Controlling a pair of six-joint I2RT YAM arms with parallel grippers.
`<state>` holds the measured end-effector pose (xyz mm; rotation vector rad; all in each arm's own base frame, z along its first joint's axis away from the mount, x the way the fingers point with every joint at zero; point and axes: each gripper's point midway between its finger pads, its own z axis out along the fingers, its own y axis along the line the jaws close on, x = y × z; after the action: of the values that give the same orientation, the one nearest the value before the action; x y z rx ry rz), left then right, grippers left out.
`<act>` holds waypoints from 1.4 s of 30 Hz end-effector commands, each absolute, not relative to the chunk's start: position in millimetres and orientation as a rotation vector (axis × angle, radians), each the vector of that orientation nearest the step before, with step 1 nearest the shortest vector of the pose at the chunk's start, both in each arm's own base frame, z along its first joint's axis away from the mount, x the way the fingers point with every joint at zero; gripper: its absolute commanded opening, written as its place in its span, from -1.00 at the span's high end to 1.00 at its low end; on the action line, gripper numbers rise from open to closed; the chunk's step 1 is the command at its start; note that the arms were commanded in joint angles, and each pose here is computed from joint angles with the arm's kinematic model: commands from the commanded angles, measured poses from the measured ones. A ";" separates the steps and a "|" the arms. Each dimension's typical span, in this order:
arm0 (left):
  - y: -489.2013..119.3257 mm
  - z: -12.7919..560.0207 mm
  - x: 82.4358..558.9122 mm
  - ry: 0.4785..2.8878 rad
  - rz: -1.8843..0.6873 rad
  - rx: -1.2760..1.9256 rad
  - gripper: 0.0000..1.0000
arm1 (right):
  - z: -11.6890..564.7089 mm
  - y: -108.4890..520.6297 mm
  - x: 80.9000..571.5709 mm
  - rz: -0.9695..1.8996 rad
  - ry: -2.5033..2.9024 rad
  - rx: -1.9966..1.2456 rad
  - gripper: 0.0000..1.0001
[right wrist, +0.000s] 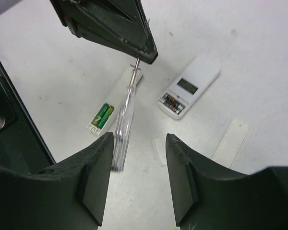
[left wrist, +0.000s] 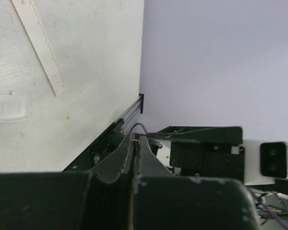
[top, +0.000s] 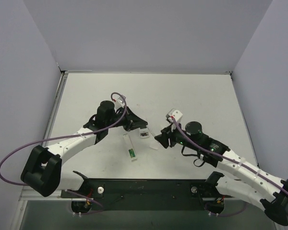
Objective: Unload the batteries from the remote control
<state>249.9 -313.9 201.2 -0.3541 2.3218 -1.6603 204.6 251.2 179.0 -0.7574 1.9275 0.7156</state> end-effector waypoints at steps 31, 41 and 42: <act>-282.6 252.0 249.5 2.094 -2.084 -0.793 1.00 | 261.8 278.5 187.3 0.587 1.137 -1.027 0.29; -280.1 248.5 243.9 2.103 -2.073 -0.799 1.00 | 267.5 280.7 191.8 0.567 1.130 -1.009 0.37; -279.9 248.5 244.0 2.103 -2.072 -0.804 1.00 | 267.8 281.1 191.8 0.567 1.131 -1.007 0.36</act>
<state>249.7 -281.8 234.8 -0.8601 2.1420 -2.0344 191.1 274.0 228.9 -1.0631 1.2387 0.5569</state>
